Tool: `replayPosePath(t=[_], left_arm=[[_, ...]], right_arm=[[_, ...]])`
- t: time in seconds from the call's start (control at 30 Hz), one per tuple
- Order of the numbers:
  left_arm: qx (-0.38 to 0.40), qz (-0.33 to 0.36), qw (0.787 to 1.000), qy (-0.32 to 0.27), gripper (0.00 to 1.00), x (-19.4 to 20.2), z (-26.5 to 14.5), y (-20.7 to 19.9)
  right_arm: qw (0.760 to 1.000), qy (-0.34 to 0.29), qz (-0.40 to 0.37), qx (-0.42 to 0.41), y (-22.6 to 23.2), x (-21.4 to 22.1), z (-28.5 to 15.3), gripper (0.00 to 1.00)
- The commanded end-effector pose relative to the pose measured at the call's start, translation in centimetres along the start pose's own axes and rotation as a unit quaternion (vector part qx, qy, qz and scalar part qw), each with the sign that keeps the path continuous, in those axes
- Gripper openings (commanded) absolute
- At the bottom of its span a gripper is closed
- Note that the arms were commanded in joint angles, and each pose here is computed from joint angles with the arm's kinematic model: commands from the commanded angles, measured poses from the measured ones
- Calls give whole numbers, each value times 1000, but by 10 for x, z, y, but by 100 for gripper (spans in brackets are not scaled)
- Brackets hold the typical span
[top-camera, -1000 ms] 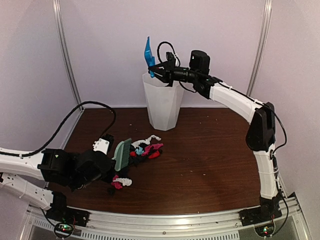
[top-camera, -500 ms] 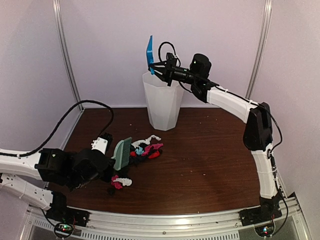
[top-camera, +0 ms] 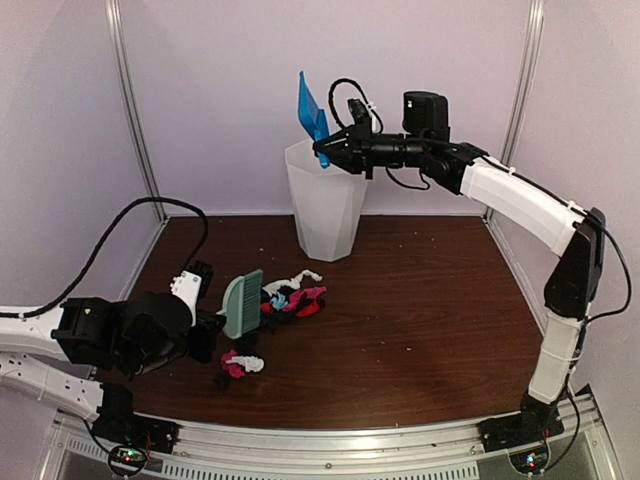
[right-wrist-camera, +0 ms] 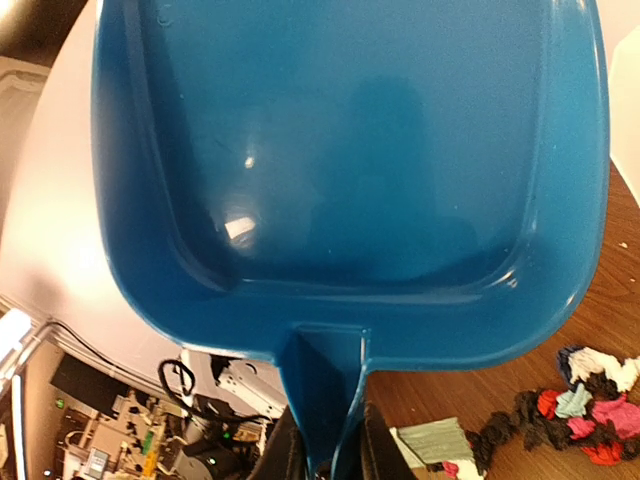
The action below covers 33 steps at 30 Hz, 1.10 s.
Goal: Sweep away the paper scraps from the table
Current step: Put down the dustpan at the center of the board.
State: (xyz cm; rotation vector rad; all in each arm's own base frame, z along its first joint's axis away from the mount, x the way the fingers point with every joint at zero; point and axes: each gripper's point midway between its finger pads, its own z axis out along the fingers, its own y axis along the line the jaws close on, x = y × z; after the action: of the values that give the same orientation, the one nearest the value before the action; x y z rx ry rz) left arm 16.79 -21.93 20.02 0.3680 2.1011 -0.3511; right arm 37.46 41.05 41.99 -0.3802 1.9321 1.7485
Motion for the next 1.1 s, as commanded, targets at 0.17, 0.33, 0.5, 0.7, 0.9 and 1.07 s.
replayPosePath(t=[0.17, 0.33, 0.5, 0.7, 0.9, 1.07], left_arm=[[5, -20, 1000, -24, 0, -12, -15, 13], [4, -31, 999, -32, 0, -14, -20, 19], [-4, -28, 999, -29, 0, -13, -18, 20], [-5, -28, 999, -25, 0, -11, -16, 19], [-7, -24, 1000, -19, 0, -8, -14, 16], [-8, -22, 1000, -15, 0, -7, -11, 15]], right_arm=[[960, 82, -123, 240, -48, 112, -40, 0], [935, 127, -138, 300, -74, 180, -60, 0], [899, 148, -139, 387, -114, 230, -96, 0], [856, 210, -124, 457, -155, 288, -132, 0], [814, 272, -113, 501, -189, 338, -150, 0], [780, 316, -111, 528, -218, 371, -152, 0]])
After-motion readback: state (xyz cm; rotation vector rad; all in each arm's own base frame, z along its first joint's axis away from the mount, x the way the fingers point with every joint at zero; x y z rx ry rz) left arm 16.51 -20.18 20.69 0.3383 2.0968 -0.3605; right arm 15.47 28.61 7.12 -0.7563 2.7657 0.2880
